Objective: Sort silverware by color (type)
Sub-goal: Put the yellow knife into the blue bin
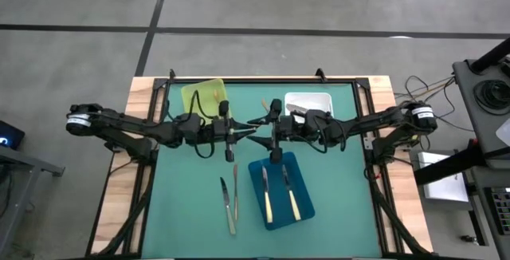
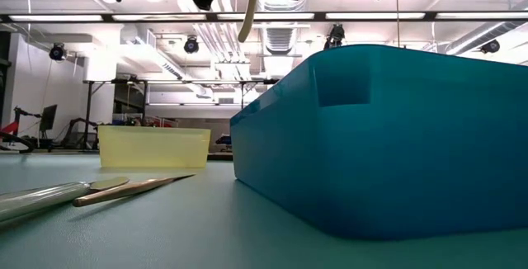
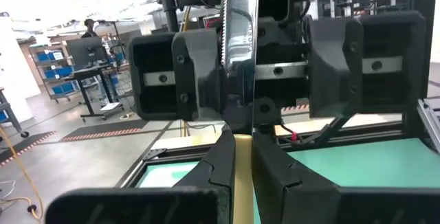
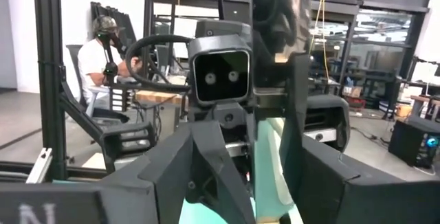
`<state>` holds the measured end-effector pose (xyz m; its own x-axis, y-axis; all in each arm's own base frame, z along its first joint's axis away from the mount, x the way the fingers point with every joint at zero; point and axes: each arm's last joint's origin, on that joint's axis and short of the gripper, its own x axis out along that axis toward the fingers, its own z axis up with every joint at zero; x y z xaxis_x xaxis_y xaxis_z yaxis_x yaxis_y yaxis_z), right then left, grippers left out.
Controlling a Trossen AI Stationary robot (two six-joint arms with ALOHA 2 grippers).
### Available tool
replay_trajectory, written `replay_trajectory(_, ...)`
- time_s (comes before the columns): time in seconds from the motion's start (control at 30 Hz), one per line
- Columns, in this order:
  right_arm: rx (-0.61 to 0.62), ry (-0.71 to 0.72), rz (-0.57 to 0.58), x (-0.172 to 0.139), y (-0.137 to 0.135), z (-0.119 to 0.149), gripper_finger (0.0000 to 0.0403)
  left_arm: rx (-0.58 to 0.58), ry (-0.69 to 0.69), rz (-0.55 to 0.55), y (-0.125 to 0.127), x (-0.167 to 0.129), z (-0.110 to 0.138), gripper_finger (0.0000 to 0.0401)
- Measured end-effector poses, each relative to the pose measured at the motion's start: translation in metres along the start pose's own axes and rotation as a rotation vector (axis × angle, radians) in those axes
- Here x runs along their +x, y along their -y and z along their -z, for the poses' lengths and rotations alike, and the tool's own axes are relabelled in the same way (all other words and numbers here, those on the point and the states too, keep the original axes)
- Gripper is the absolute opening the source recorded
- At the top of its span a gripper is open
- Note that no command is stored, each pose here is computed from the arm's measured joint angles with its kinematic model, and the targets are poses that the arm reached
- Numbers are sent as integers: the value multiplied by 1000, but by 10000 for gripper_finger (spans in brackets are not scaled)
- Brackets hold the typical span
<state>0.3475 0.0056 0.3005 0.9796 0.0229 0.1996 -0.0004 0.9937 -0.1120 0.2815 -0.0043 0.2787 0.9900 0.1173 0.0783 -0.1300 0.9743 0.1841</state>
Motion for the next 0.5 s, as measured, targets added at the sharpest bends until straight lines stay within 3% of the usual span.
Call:
replay_trajectory(0.17, 28, 5, 2, -4, 0, -3, 159, 0, 0, 6, 0, 0, 0, 10)
replay_trajectory(0.4, 17, -2, 17, -4, 1, -3, 47, -12, -2, 13, 1, 0, 1, 11)
replay_trajectory(0.5, 20, -8, 19, -5, 1, -2, 48, -14, -2, 13, 1, 0, 1, 11)
